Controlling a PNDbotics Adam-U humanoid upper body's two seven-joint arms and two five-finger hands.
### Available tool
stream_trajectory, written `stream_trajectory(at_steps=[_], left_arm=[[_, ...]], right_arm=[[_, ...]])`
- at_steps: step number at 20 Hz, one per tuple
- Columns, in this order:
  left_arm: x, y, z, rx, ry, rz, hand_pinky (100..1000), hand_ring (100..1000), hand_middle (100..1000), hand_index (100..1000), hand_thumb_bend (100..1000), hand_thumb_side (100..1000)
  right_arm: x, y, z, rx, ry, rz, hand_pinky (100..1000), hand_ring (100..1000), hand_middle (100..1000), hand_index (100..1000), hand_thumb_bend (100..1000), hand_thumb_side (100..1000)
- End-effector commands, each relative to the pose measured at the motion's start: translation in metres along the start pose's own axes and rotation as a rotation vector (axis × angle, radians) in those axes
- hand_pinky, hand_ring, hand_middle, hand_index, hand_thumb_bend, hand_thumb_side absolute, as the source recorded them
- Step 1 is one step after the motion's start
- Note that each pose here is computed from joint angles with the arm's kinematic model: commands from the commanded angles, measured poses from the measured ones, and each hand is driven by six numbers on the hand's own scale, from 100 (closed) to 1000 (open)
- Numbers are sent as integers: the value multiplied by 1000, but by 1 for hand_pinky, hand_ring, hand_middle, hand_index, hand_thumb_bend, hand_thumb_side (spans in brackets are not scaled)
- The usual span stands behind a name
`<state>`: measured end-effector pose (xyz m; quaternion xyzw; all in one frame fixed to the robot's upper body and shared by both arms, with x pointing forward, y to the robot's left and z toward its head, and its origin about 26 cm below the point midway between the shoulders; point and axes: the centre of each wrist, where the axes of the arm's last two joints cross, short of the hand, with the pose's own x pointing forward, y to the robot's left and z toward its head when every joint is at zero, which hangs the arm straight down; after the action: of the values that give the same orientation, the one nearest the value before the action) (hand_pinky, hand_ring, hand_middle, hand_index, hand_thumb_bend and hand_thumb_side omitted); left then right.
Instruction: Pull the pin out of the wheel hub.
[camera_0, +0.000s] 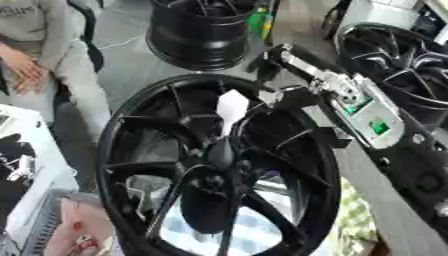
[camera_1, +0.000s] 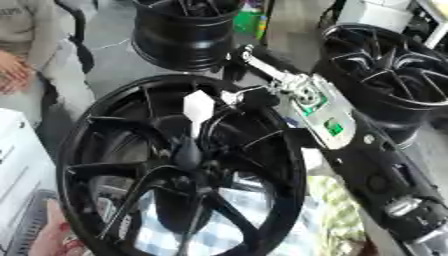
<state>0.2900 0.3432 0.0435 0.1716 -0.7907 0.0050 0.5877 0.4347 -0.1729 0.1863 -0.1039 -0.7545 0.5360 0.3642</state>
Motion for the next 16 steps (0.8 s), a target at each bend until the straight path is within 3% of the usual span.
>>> stream_trajectory(at_steps=[1, 10, 16], left_arm=[[6, 0, -4, -6, -25, 3, 712, 702, 629, 780, 164, 354], [6, -2, -4, -13, -25, 7, 713, 703, 629, 780, 161, 354], [7, -4, -6, -23, -28, 13, 713, 703, 629, 780, 160, 355]], right_arm=[[6, -16, 0, 45, -13, 67, 731, 801, 841, 977, 100, 420], [26, -10, -14, 196, -21, 188, 779, 862, 887, 998, 100, 508], [40, 1, -29, 256, -52, 219, 782, 864, 880, 995, 100, 548]])
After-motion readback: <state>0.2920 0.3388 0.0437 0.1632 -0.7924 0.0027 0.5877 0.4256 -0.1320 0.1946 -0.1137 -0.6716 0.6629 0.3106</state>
